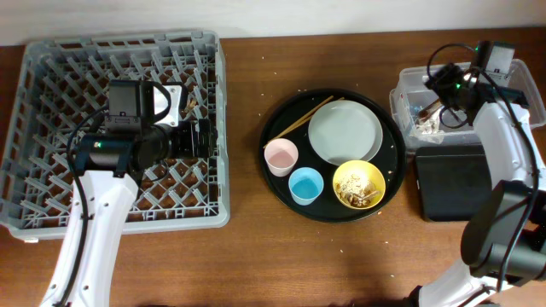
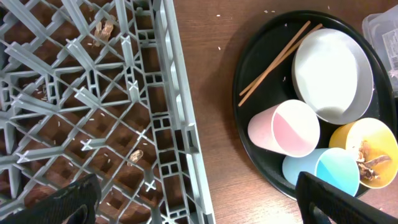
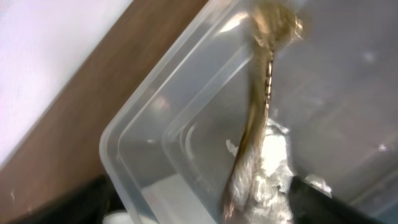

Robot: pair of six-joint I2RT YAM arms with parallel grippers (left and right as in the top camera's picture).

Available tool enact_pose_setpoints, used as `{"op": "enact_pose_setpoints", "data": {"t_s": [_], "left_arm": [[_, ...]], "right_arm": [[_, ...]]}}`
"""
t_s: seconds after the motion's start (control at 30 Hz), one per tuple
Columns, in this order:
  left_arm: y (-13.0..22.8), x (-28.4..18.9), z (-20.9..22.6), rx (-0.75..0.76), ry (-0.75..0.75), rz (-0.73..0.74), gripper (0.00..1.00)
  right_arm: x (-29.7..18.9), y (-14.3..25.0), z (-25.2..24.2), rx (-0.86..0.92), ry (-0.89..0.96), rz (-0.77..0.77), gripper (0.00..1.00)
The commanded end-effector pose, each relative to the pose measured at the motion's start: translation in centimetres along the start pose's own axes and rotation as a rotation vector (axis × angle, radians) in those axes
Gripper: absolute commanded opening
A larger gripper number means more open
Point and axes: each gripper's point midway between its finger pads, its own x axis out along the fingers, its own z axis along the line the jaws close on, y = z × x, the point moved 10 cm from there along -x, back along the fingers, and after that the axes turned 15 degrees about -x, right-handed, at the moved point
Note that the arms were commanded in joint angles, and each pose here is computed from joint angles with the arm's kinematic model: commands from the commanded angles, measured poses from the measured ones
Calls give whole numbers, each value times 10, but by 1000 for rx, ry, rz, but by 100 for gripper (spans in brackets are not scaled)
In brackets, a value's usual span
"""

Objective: Sort waste into correct bins and load items into the dishwasher rack

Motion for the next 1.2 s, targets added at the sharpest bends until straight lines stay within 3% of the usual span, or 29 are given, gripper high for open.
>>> {"op": "enact_pose_setpoints", "data": {"t_s": [0.0,0.07,0.17,0.2,0.33,0.5,0.6,0.63,0.77,0.83,0.97,1.0,1.07,1.17], "left_arm": [[-4,-4,-2,-7,15,-13,99],[-4,-4,-2,-7,14,-13,99],[-4,-4,-2,-7,15,-13,99],[-4,-4,-2,-7,14,-13,99],[-4,-4,-2,-8,15,-10,99],[9,-5,-6,-31,83,91,99],[9,-5,-7,-35,106,97,98],[9,-5,-9,-64,126,98,92],[-7,-16,-10,-175,384,90,89],[-17,-31,8,-237,543,82,89],[-25,-57,32,-270,776,66,89],[-24,-58,29,-262,810,77,97],[-22,-64,21,-239,925,116,99],[-18,-71,10,-208,1074,178,99]], "right_arm": [[-47,-15,24,-202,-253,-31,98],[-110,1,45,-219,-430,34,86],[-157,53,66,-317,-420,239,65],[-159,73,76,-357,-368,339,64],[-144,149,121,-642,-265,529,65],[-94,206,143,-750,-309,557,64],[-62,227,136,-714,-296,610,47],[-56,232,136,-707,-308,622,45],[-54,233,138,-675,-348,638,6],[-81,223,147,-699,-458,644,4],[-188,170,165,-863,-650,452,4],[-204,159,171,-895,-702,368,4],[-235,138,201,-922,-1040,148,4],[-237,130,233,-905,-1311,73,4]]}}
